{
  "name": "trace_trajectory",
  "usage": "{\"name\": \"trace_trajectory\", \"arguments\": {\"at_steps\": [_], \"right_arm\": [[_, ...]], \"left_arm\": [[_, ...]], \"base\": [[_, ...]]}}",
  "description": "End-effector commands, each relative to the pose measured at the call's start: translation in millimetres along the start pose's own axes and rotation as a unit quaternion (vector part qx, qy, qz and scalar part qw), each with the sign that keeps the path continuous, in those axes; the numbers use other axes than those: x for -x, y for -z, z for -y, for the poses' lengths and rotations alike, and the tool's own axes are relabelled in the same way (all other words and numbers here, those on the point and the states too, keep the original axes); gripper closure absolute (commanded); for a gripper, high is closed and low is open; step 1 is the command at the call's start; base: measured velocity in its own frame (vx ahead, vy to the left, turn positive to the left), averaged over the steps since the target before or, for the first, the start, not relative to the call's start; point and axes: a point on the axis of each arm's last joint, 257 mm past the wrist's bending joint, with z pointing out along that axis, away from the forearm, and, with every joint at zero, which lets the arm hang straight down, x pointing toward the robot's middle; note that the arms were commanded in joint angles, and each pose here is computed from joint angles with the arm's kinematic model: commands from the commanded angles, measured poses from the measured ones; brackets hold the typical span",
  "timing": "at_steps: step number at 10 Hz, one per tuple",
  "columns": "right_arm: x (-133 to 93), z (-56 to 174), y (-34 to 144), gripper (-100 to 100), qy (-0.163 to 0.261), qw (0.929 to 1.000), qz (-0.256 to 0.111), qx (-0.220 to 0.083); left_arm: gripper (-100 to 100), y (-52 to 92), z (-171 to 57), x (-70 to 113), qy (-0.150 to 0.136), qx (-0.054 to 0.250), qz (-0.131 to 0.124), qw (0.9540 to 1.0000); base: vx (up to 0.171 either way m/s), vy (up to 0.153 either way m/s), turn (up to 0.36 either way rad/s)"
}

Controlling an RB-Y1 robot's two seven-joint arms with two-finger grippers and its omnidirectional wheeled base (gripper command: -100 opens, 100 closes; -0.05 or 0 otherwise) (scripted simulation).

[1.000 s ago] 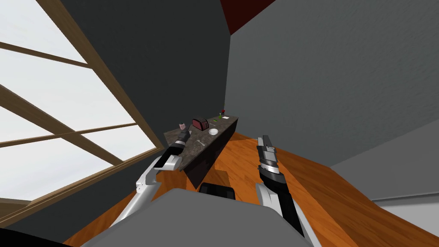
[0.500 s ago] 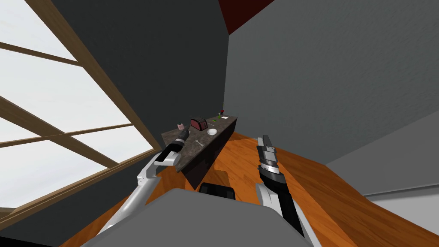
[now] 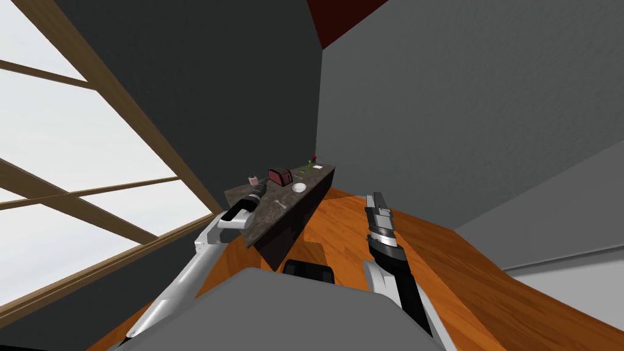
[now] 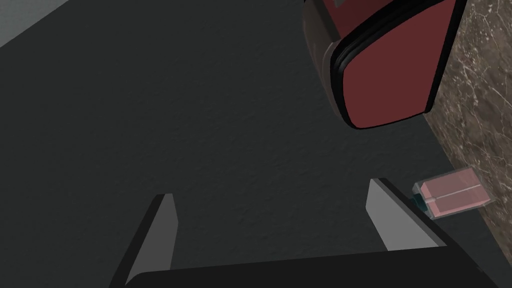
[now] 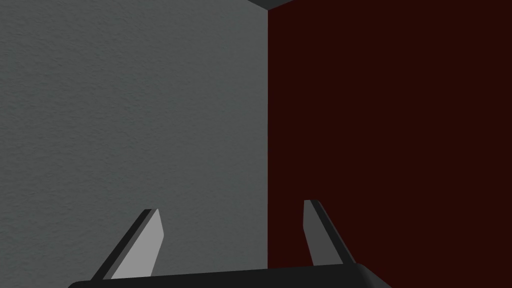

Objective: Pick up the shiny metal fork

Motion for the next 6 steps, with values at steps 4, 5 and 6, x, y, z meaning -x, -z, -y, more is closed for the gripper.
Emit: {"name": "trace_trajectory", "arguments": {"at_steps": [4, 5, 6], "right_arm": [[0, 0, 0.0, 0, 0.000, 1.0000, 0.000, 0.000], [0, 0, 0.0, 0, 0.000, 1.0000, 0.000, 0.000], [0, 0, 0.0, 0, 0.000, 1.0000, 0.000, 0.000]], "left_arm": [[-100, -13.1, -27, 11.9, -0.026, 0.056, -0.001, 0.9981], [-100, -20.9, -34, 23.3, -0.041, 0.070, 0.002, 0.9967], [-100, -19.6, -42, 21.7, -0.040, 0.087, -0.002, 0.9954]], "base": [[0.007, -0.017, -0.032], [0.008, -0.023, -0.056], [0.010, -0.018, -0.043]]}}
